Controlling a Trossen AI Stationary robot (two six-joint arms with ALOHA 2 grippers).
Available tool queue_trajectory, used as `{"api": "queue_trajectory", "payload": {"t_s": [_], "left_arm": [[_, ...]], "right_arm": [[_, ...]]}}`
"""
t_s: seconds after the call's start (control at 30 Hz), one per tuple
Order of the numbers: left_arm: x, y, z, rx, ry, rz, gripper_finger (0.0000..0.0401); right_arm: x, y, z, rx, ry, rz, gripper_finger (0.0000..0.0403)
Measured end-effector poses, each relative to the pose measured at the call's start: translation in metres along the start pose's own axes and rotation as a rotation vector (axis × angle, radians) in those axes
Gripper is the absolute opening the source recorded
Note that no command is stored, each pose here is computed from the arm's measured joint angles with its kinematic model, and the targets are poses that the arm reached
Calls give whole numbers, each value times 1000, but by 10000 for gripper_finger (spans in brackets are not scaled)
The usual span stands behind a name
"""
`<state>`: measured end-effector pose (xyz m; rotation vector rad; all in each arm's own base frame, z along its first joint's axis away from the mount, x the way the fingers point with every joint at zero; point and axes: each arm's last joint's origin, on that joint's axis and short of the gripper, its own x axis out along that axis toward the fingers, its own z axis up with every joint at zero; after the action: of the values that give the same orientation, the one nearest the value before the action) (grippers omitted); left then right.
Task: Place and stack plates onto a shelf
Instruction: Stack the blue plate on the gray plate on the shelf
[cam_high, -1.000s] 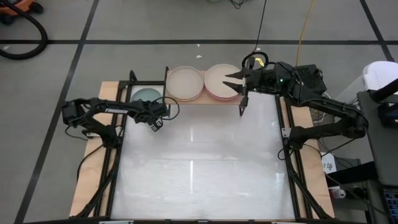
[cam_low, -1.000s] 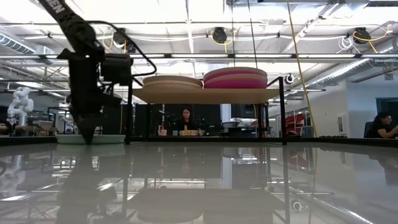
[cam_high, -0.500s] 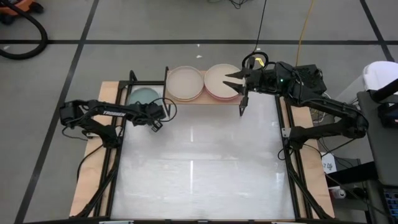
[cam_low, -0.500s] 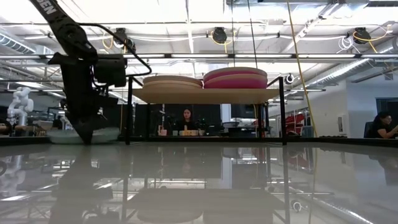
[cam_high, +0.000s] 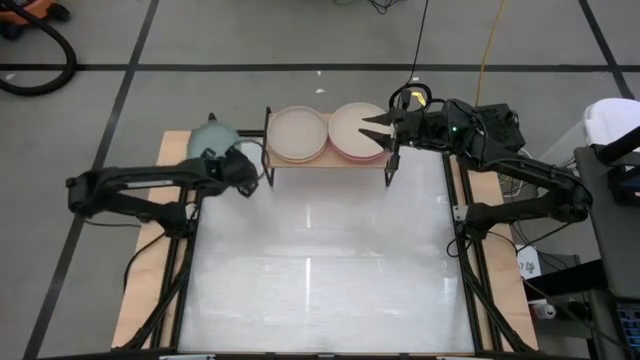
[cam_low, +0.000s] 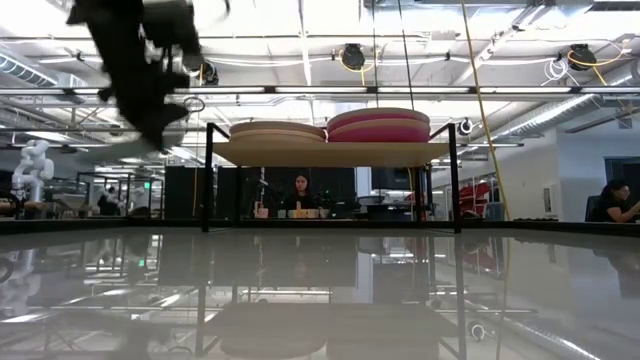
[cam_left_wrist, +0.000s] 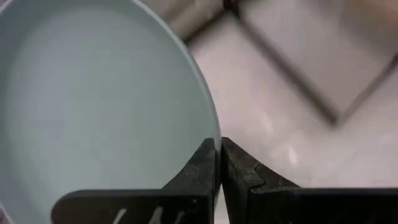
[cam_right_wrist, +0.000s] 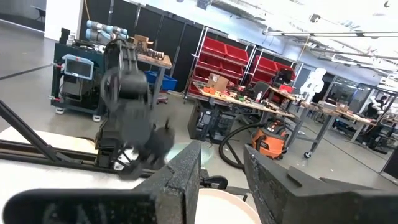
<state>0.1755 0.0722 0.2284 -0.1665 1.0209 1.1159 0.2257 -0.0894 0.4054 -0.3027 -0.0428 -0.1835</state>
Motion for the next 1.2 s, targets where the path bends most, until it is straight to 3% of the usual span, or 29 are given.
{"api": "queue_trajectory", "payload": {"t_s": [0.17,0.4,0.57,0.77,0.97,1.2], "left_arm": [[-49,23,39,-5,-265,-11,9],[-97,21,106,223,-616,-228,9],[-93,-4,138,433,-567,-307,9],[-64,-44,149,683,-375,-380,9],[-47,-61,150,764,-313,-377,9],[-45,-63,150,750,-297,-402,30]], "right_arm": [[0,0,0,4,-1,0,105],[0,-1,2,0,-18,-7,105],[-2,-2,5,-4,-31,-55,105],[-9,-2,10,-4,-39,-59,105],[-17,-1,13,-2,-30,-58,105],[-20,-1,15,10,-30,-59,105]]}}
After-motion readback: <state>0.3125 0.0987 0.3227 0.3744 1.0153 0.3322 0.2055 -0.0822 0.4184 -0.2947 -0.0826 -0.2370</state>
